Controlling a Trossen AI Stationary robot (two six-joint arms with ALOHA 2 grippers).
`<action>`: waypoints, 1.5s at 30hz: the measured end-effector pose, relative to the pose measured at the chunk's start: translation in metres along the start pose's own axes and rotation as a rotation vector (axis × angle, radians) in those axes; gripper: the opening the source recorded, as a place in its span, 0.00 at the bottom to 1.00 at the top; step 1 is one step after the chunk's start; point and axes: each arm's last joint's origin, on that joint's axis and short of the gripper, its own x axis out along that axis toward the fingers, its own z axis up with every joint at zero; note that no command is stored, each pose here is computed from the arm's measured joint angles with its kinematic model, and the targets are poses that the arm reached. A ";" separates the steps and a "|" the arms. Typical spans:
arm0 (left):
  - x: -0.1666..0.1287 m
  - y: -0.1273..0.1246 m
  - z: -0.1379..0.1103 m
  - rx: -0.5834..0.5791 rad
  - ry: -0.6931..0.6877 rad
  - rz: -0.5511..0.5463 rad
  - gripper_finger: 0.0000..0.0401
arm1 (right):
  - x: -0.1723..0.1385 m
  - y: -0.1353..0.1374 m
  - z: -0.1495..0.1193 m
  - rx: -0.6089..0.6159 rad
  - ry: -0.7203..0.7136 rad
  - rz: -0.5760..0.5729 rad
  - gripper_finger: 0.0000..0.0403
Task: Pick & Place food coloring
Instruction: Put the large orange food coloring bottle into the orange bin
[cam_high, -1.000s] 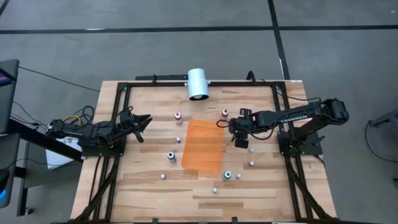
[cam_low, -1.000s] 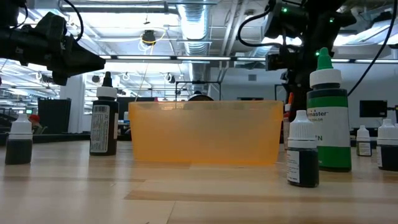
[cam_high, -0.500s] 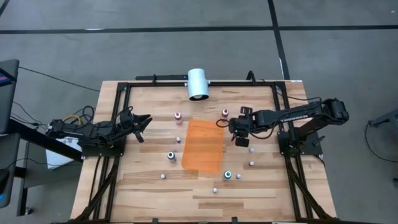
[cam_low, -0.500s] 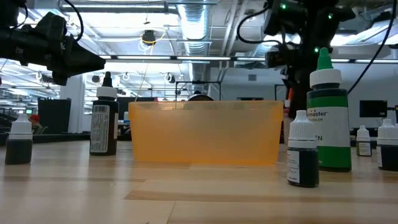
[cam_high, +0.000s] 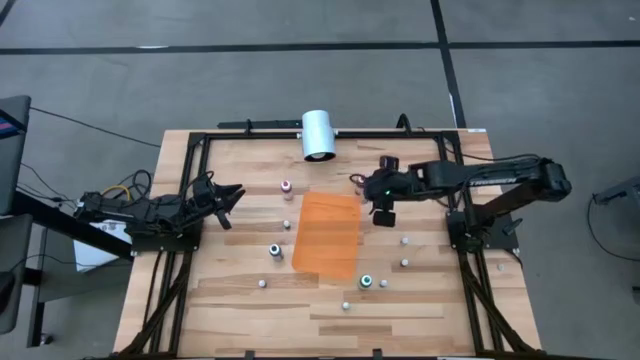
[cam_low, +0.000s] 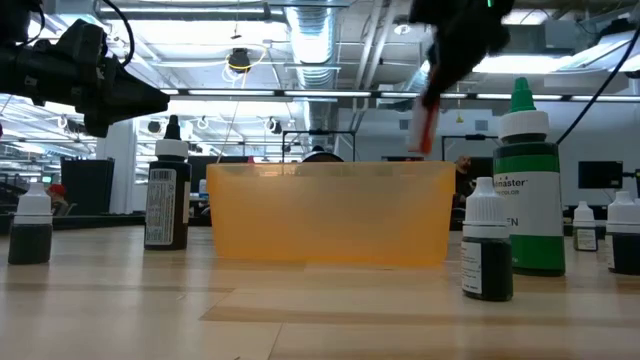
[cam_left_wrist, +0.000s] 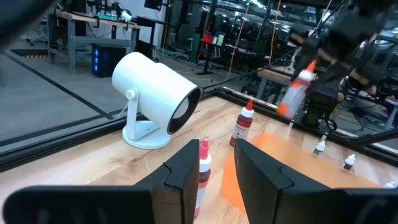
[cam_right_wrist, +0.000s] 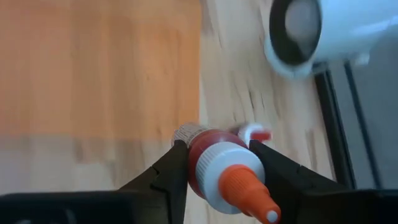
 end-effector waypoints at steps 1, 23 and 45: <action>0.000 0.000 0.000 0.000 0.000 0.000 0.23 | -0.006 -0.001 0.004 0.013 -0.029 0.012 0.33; 0.000 0.000 0.000 0.000 0.000 -0.002 0.23 | -0.055 0.036 0.076 0.466 -0.625 0.312 0.39; 0.000 0.000 0.000 0.001 0.001 -0.001 0.23 | 0.000 0.060 0.071 0.449 -0.357 0.281 0.35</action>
